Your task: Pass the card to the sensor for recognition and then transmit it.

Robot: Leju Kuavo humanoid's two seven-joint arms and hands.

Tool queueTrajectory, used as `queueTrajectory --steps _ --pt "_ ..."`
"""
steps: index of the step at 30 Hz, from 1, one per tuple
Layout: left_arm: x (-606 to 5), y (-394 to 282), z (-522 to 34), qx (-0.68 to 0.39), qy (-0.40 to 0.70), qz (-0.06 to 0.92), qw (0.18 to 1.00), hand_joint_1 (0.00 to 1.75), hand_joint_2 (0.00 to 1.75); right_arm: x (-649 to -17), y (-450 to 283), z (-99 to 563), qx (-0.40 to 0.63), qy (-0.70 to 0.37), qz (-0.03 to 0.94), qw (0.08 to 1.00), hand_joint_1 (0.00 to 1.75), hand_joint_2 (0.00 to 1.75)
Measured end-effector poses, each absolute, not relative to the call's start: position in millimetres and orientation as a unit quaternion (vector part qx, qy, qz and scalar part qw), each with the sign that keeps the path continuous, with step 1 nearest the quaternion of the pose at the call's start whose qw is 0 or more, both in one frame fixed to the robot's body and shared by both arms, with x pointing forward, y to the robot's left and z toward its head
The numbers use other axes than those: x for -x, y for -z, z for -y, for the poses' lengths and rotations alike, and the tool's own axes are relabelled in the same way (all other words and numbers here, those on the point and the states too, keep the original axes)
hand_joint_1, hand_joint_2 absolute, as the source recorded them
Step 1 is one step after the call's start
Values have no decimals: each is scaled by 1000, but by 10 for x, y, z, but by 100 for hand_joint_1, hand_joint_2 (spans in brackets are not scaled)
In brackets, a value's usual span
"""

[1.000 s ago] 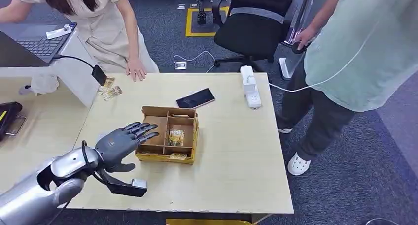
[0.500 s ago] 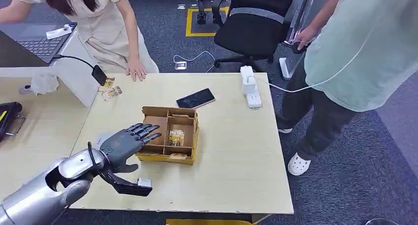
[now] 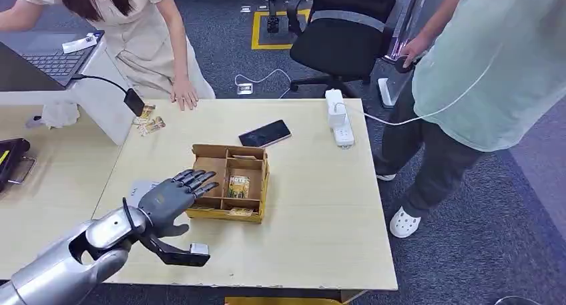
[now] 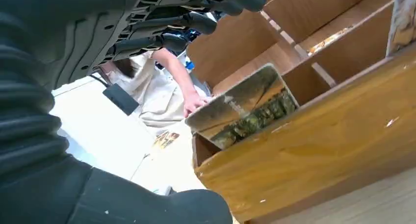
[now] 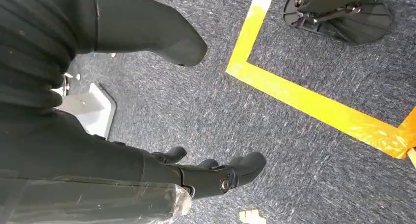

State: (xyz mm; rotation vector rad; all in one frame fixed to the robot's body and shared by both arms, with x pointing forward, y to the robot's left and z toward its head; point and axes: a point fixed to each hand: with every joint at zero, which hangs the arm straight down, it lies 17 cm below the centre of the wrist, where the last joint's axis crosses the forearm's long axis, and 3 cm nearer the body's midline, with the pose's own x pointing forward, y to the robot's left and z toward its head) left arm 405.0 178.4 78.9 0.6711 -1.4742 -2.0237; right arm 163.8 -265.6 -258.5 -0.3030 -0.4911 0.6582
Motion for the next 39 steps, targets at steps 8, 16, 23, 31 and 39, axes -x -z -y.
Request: queueTrajectory --steps 8,16,23,31,39 --pt "-3983 -683 -1876 -254 749 546 277 0 175 -1602 2592 2652 145 -319 238 906 0 175" --pt "-4002 -679 -1949 -262 749 541 278 0 175 -1599 2592 2650 145 -319 239 906 0 175" --pt "-4007 -676 -1971 -265 748 540 279 0 175 -1601 2591 2651 145 -319 239 905 0 175" --pt "-3992 -651 -2005 -258 755 534 279 96 175 -1599 2592 2656 145 -314 238 907 0 175" --pt "-3985 -653 -2016 -247 757 535 283 96 175 -1606 2591 2656 146 -315 239 907 0 175"
